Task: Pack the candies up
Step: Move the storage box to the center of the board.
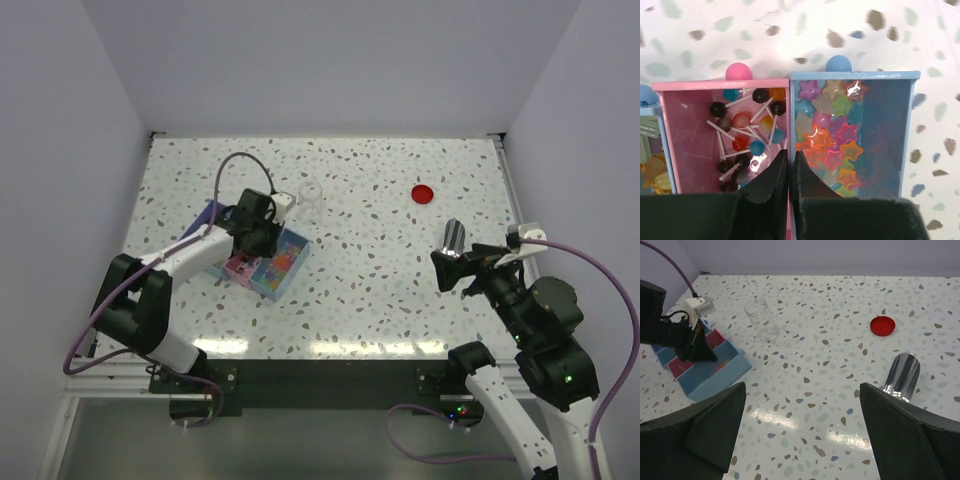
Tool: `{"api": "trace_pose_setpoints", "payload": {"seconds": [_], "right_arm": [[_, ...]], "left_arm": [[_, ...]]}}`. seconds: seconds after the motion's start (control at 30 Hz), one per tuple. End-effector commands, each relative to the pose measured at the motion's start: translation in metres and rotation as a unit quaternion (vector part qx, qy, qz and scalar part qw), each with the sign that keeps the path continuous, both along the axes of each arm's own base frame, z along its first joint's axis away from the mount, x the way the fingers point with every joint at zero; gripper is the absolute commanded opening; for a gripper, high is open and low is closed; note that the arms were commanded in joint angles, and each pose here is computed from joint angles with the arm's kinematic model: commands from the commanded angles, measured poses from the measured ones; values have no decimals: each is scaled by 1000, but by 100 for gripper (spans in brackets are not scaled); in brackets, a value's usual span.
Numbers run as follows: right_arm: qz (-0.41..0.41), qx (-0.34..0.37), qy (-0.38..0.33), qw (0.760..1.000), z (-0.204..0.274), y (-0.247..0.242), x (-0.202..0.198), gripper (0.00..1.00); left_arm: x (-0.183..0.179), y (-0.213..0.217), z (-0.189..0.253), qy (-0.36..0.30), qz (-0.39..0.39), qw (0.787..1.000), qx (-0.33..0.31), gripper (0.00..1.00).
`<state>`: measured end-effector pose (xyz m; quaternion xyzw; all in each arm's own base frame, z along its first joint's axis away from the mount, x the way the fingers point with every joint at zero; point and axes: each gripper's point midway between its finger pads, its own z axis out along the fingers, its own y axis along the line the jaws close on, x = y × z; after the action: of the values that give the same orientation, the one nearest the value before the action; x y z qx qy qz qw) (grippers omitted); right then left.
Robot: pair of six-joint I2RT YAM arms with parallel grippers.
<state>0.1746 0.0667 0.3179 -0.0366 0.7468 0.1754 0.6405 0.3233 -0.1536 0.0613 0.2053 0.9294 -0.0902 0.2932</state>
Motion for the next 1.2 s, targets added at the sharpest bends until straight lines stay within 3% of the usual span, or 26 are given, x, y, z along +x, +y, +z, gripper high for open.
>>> {"api": "trace_pose_setpoints", "payload": {"seconds": [0.0, 0.27, 0.5, 0.53, 0.57, 0.6, 0.77, 0.9, 0.97, 1.17], "right_arm": [[13, -1, -16, 1000, 6, 5, 3, 99], [20, -2, -14, 1000, 2, 7, 2, 99], [26, -6, -15, 1000, 2, 8, 0, 99], [26, -8, -13, 1000, 1, 8, 0, 99], [28, -8, -14, 999, 1, 9, -1, 99], [27, -10, -13, 1000, 1, 8, -1, 99], [32, -8, -12, 999, 2, 10, -1, 99], [56, -3, -5, 998, 3, 22, 4, 99], [62, 0, -3, 998, 4, 26, 7, 99], [71, -13, 63, 995, -8, 43, 41, 99]], "left_arm": [[0, -65, 38, -38, -108, 991, -72, 0], [-19, -100, 16, -13, -197, 980, -20, 0], [-3, -98, 20, -31, -176, 984, 8, 1], [-2, -96, 20, -32, -172, 985, 11, 4], [1, -95, 20, -35, -168, 985, 15, 18], [1, -95, 23, -37, -166, 985, 15, 23], [1, -99, 56, -60, -141, 988, -21, 42], [-4, -96, 106, -101, -98, 987, -74, 56], [-2, -85, 119, -118, -65, 988, -78, 69], [20, -51, 174, -147, 30, 978, -144, 75]]}}
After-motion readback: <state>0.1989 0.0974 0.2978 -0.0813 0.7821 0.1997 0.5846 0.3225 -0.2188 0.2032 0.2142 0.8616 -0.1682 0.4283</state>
